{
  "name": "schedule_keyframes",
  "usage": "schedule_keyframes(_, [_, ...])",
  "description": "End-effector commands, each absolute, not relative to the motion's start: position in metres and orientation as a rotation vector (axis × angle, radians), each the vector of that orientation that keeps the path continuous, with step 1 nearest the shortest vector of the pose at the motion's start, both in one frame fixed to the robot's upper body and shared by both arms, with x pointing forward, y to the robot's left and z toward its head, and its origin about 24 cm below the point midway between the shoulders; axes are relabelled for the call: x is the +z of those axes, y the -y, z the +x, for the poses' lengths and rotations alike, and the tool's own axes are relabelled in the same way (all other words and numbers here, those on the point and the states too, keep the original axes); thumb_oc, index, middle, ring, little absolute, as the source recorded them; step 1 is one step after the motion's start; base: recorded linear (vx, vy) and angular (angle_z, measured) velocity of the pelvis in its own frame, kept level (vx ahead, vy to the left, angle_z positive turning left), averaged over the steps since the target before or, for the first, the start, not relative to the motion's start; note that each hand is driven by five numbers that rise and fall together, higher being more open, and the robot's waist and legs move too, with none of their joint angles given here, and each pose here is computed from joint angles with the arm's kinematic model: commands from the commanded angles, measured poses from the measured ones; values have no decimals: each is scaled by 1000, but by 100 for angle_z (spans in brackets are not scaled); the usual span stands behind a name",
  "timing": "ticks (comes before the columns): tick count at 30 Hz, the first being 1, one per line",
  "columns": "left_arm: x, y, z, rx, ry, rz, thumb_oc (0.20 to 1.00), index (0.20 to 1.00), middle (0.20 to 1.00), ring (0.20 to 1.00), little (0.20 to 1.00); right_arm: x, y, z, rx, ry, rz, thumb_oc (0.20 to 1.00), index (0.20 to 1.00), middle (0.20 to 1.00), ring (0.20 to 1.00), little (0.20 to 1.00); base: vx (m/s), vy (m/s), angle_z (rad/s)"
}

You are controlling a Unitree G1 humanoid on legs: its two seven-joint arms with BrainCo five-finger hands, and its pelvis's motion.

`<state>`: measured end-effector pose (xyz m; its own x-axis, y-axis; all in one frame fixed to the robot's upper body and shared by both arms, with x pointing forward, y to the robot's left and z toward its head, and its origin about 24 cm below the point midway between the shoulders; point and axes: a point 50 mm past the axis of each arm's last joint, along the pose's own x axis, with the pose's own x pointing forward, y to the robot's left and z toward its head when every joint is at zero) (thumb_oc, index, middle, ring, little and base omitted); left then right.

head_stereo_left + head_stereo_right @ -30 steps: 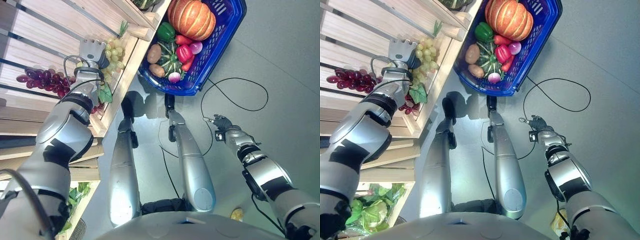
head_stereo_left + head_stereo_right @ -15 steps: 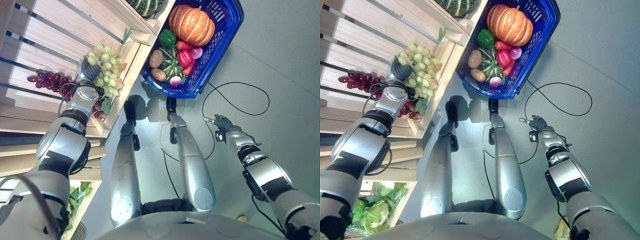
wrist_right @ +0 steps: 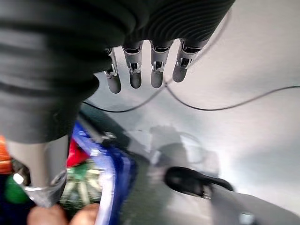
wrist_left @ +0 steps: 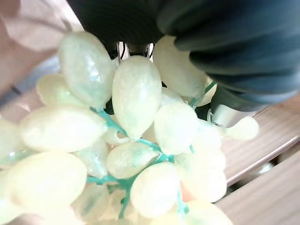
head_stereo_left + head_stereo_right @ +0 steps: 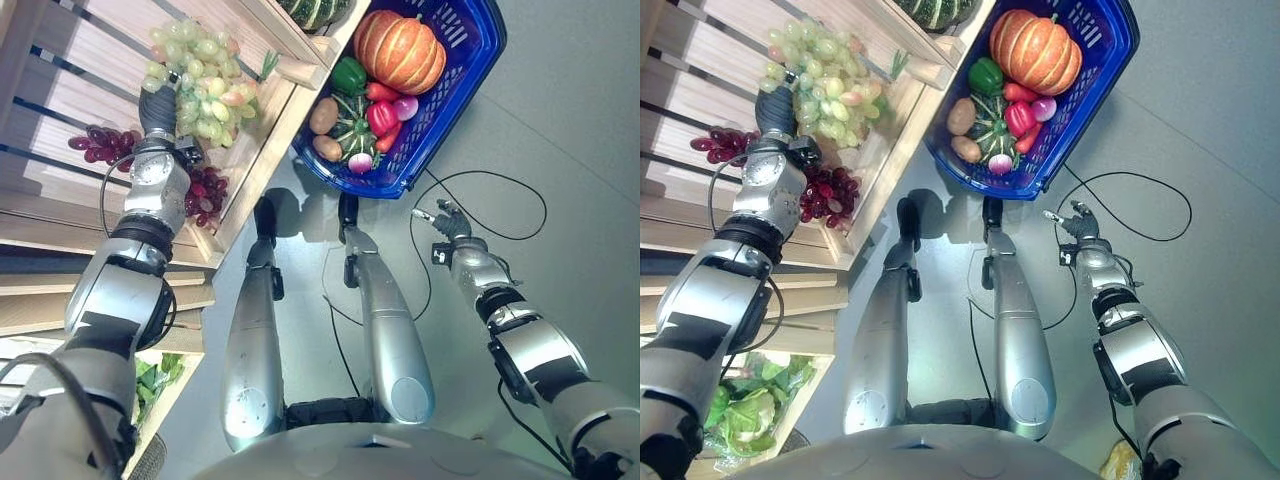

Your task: Pick up fruits and vegetables into the basket

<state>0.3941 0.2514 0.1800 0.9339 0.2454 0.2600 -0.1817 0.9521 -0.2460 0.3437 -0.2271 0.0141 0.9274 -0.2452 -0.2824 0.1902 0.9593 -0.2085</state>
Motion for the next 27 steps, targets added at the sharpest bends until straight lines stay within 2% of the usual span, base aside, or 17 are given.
schedule_keyframes(1, [197,-249,386,166,486,-396,200,200,200,200,200,22,242,334,-311,-196,-147,1000,1000,1000,1000,1000,-5,7,3])
schedule_keyframes(7, [204,-229,378,25,608,-501,200,200,200,200,200,68,204,342,-246,77,-149,1000,1000,1000,1000,1000,-6,3,2])
schedule_keyframes(18, [203,-184,358,-211,726,-525,200,200,200,200,200,148,149,326,-95,554,-268,1000,1000,1000,1000,1000,4,12,1])
schedule_keyframes(27, [217,-159,343,-369,811,-484,200,200,200,200,200,191,118,314,96,750,-347,1000,1000,1000,1000,1000,1,9,0])
